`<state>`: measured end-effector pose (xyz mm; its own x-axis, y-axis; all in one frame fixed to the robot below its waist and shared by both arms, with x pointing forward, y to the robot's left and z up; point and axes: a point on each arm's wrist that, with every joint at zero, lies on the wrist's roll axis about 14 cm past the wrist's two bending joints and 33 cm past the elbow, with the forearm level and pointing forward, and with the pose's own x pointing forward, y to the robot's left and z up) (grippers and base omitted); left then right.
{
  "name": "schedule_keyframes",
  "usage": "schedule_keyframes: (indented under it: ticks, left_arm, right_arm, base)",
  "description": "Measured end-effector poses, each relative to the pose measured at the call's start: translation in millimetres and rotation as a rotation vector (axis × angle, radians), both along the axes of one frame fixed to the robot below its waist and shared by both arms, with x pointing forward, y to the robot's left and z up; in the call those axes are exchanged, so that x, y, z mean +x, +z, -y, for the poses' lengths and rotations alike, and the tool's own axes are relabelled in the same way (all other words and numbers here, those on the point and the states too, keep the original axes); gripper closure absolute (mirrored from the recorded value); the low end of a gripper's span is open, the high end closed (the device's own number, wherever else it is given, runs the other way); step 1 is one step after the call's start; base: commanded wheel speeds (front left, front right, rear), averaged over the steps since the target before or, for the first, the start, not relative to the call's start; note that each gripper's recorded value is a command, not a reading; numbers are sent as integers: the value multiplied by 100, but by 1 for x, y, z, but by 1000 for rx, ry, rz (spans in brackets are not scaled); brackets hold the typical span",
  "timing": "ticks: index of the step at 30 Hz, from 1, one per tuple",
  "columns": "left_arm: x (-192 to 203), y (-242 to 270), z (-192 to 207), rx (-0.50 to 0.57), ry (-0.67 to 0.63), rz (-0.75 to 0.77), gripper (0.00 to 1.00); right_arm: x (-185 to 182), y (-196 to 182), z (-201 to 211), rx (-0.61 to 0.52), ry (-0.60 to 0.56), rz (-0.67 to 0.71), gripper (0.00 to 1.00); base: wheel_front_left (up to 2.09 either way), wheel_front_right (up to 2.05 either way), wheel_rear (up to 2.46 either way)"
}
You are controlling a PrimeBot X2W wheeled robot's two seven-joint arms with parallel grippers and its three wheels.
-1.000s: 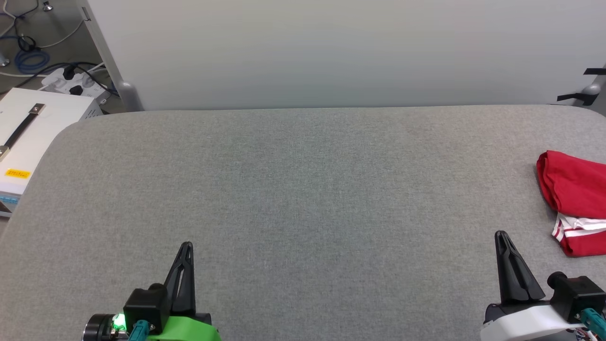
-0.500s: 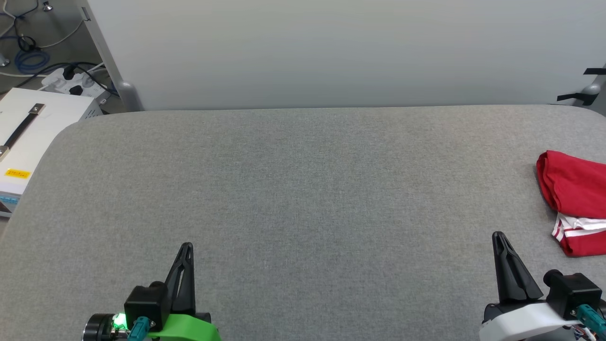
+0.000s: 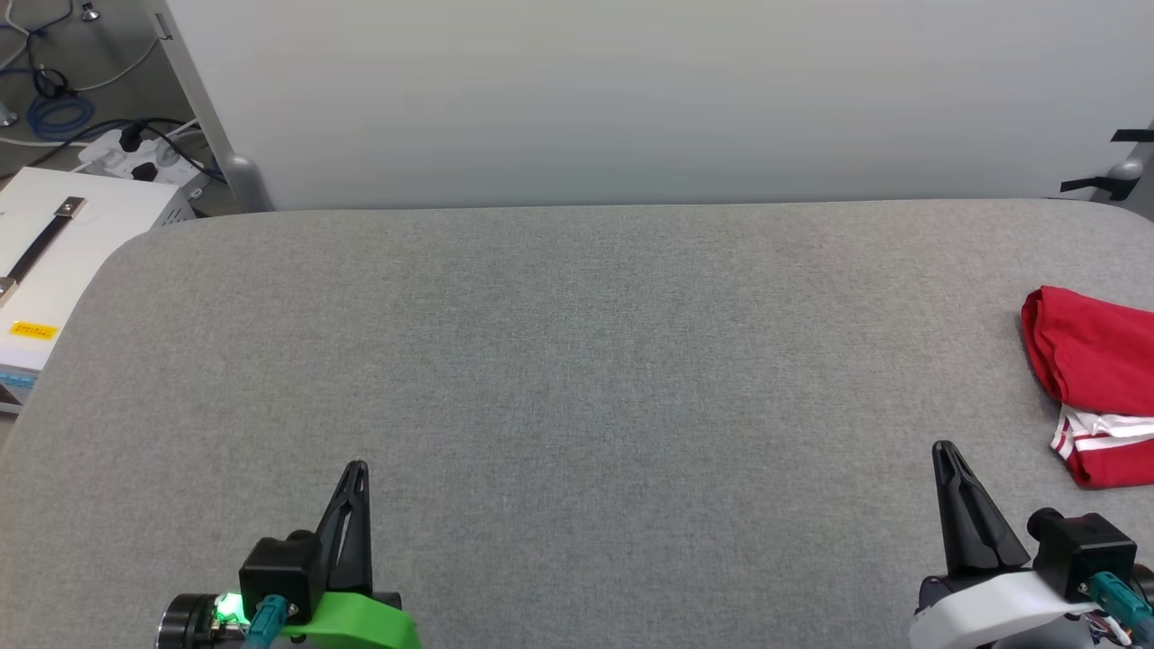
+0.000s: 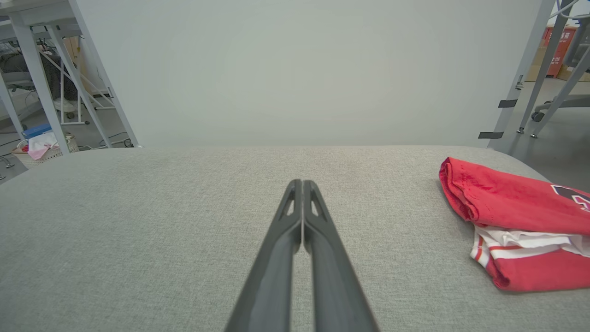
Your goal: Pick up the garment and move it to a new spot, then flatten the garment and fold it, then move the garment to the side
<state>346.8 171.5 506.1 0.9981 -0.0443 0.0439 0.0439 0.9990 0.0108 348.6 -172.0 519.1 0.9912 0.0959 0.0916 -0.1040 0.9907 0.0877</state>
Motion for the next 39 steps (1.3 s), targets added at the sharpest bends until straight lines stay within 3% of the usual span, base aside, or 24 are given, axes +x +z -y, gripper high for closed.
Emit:
schedule_keyframes:
  ticks: [39]
  left_arm:
    - [9,7,-2,14,12,-22,100]
  right_arm:
    - [8,0,-5,-57,16,-42,100]
  base:
    - [0,0,0]
